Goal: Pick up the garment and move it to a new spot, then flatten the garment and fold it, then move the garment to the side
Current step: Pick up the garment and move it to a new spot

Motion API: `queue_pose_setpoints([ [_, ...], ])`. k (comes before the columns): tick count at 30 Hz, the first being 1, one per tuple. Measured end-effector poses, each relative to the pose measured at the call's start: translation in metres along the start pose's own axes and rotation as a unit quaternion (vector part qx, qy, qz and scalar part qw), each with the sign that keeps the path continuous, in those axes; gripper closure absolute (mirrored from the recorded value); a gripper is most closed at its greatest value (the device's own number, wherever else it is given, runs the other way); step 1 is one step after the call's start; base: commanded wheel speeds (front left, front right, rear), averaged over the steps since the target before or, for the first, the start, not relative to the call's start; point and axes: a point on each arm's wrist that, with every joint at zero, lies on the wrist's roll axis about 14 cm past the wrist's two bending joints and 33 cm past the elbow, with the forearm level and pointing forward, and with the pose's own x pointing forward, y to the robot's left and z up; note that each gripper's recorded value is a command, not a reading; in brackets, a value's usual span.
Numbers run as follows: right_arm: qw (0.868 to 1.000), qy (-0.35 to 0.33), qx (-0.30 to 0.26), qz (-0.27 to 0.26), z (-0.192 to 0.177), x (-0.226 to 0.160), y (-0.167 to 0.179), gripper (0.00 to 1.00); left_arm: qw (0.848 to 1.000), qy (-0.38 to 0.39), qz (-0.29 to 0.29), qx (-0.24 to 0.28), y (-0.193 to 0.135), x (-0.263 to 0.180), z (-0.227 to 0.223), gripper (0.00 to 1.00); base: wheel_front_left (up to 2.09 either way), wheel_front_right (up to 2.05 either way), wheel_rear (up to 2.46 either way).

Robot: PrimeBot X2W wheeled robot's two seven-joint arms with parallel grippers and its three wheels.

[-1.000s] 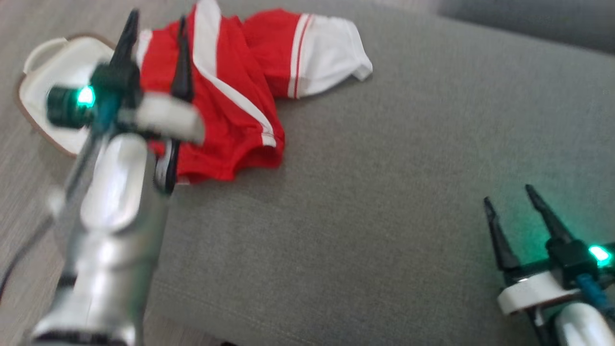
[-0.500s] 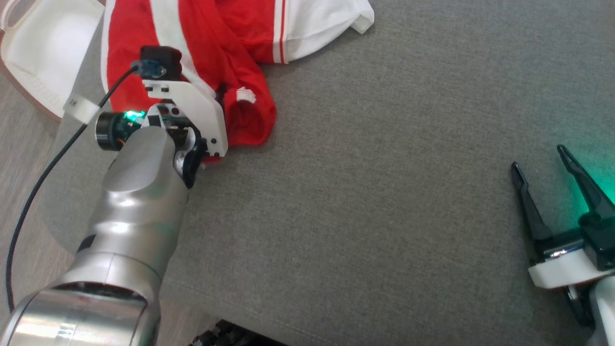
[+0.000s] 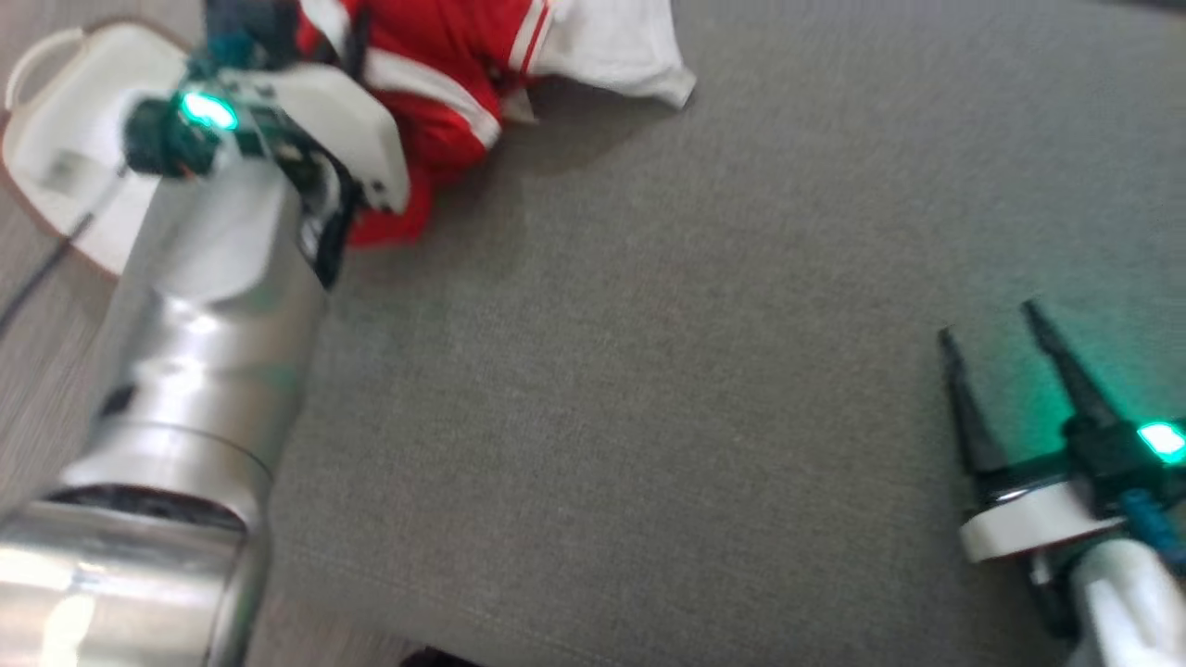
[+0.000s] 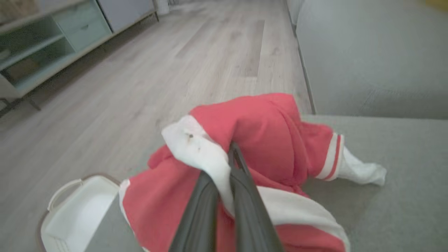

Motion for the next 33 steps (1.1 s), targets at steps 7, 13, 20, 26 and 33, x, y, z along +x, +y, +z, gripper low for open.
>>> queue_pose_setpoints([
  [7, 0.999, -0.039, 0.013, -0.033, 0.043, -0.019, 0.010, 0.00, 0.990, -0.131, -0.025, 0.053, -0.009, -0.033, 0.101, 1.00, 0.00, 0.00, 0.00],
  [13, 0.995, -0.051, 0.026, -0.083, 0.058, -0.055, 0.002, 0.00, 0.964, -0.230, -0.098, 0.084, -0.068, -0.066, 0.175, 1.00, 0.00, 0.00, 0.00],
  [20, 0.983, -0.063, 0.031, -0.170, 0.065, -0.110, -0.030, 0.00, 0.917, -0.300, -0.231, 0.126, -0.178, -0.113, 0.226, 1.00, 0.00, 0.00, 0.00],
  [26, 0.965, -0.076, 0.053, -0.245, 0.065, -0.157, -0.056, 0.00, 0.867, -0.311, -0.367, 0.128, -0.279, -0.152, 0.220, 1.00, 0.00, 0.00, 0.00],
  [33, 0.942, -0.072, 0.075, -0.318, 0.053, -0.205, -0.076, 0.00, 0.814, -0.276, -0.496, 0.126, -0.380, -0.180, 0.161, 1.00, 0.00, 0.00, 0.00],
])
